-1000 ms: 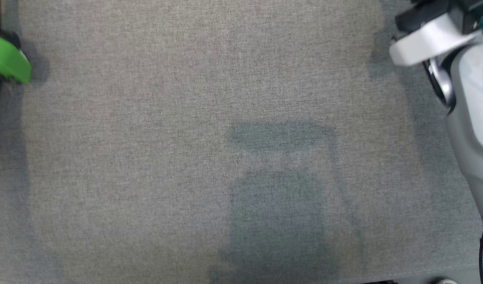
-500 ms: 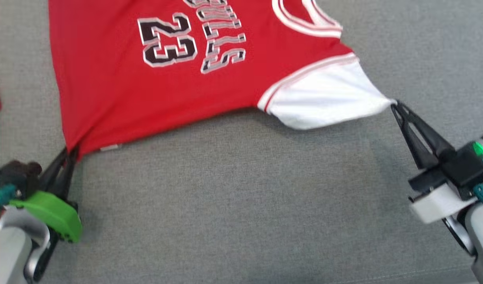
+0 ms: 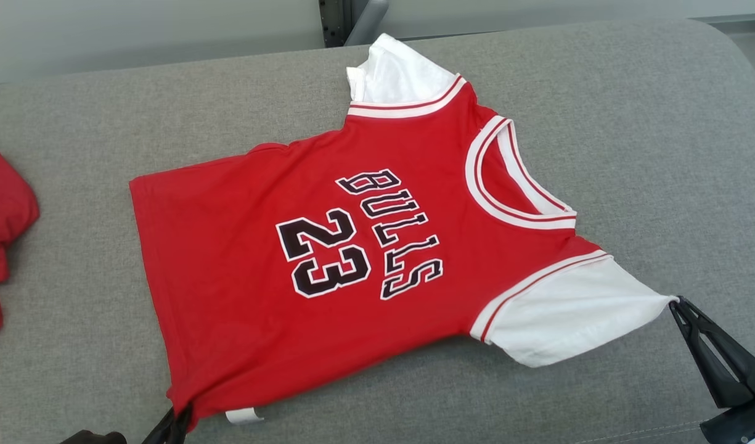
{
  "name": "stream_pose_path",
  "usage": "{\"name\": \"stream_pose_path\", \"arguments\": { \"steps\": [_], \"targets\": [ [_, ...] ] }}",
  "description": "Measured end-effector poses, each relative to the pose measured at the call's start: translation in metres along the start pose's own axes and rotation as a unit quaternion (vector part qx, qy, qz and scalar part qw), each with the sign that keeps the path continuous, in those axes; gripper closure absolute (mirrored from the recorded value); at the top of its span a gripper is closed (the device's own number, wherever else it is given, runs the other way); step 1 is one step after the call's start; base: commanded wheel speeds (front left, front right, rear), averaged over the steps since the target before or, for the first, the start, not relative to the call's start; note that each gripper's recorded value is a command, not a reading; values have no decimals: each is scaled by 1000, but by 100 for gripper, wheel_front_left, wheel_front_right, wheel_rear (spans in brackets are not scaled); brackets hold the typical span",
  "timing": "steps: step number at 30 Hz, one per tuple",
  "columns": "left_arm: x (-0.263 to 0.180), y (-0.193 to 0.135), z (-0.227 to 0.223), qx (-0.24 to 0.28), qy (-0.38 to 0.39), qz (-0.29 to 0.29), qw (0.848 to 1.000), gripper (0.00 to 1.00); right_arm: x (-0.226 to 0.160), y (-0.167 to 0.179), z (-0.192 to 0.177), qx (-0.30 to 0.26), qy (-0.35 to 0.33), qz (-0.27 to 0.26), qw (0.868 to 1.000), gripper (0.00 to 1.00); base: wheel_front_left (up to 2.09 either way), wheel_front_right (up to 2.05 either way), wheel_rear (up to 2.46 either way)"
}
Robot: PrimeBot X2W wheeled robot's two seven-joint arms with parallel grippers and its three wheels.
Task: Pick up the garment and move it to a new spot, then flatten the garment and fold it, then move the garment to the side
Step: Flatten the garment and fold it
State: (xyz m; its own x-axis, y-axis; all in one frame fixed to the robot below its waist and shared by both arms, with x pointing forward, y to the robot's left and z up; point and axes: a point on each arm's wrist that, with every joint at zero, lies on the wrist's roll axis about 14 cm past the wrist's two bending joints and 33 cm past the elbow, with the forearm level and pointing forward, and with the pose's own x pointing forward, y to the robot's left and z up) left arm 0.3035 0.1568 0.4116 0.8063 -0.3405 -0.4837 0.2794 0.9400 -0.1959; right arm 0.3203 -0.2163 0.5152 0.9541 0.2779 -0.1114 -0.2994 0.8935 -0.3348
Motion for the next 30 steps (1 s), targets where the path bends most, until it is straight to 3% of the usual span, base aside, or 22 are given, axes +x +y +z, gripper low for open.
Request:
{"name": "stream_pose_path", "arguments": {
  "steps": [5,16,30],
  "targets": [
    [2,-4,10,2,10,-11,1000,100,8,1,0,10,8,3,1000,100,0,0,0],
    [42,18,44,53,33,-33,998,100,90,3,-13,6,28,61,998,100,0,0,0],
    [65,46,43,52,87,-15,995,100,160,2,-31,0,45,93,995,100,0,0,0]
  ]
}}
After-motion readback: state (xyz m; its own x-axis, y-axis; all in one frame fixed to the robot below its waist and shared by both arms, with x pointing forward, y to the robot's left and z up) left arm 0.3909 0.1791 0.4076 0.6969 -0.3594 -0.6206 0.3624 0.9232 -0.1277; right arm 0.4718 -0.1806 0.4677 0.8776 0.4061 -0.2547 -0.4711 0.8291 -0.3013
